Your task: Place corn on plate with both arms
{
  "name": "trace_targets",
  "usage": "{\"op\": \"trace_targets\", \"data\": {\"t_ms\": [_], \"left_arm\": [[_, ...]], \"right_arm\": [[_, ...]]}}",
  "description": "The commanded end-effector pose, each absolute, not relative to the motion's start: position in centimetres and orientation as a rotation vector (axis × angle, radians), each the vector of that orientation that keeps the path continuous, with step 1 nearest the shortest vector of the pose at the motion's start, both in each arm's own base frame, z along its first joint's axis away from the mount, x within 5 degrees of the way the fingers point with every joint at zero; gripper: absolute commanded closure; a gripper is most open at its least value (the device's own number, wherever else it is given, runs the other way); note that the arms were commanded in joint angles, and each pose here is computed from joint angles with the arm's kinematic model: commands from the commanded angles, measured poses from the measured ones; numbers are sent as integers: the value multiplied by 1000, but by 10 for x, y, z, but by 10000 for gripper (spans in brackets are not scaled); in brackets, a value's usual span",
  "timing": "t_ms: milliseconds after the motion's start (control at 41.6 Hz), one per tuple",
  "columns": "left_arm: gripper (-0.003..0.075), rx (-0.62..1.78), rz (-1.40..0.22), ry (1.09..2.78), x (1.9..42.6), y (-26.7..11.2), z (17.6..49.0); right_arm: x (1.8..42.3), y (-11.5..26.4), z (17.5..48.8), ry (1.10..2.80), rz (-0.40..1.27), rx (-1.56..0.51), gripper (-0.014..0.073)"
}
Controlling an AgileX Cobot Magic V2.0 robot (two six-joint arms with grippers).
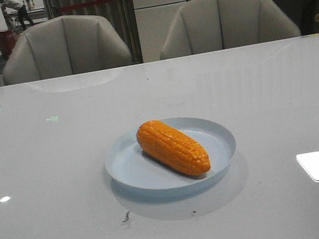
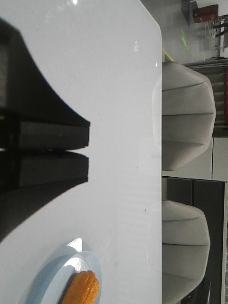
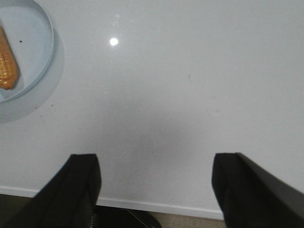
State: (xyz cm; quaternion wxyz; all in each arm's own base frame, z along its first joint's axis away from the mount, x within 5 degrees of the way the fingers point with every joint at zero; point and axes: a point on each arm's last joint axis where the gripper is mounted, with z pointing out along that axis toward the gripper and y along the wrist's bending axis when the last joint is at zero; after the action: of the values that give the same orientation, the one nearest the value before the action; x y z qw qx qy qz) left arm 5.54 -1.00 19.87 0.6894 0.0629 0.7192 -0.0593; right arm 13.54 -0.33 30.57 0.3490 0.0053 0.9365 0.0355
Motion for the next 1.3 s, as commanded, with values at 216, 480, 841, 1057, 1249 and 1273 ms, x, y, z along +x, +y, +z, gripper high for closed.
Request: {"op": "trace_targets", "data": {"t_ms": [216, 480, 841, 1057, 1249, 1273], "left_arm": [[627, 116, -143, 1539, 55, -9, 195], [627, 116, -143, 1539, 55, -9, 195], [627, 116, -143, 1539, 55, -9, 195], [627, 116, -143, 1539, 55, -9, 195], [627, 116, -143, 1539, 55, -9, 195], [627, 116, -143, 1539, 55, -9, 195]], "right_arm": [[138, -4, 317, 2345, 83, 15, 3], [138, -2, 318, 2344, 93, 7, 3], [107, 1, 324, 2267, 71, -18, 11], [89, 6, 325, 2100, 91, -19, 305], [76, 10, 317, 1861, 107, -65, 571], [74, 10, 315, 1822, 107, -65, 561]]}}
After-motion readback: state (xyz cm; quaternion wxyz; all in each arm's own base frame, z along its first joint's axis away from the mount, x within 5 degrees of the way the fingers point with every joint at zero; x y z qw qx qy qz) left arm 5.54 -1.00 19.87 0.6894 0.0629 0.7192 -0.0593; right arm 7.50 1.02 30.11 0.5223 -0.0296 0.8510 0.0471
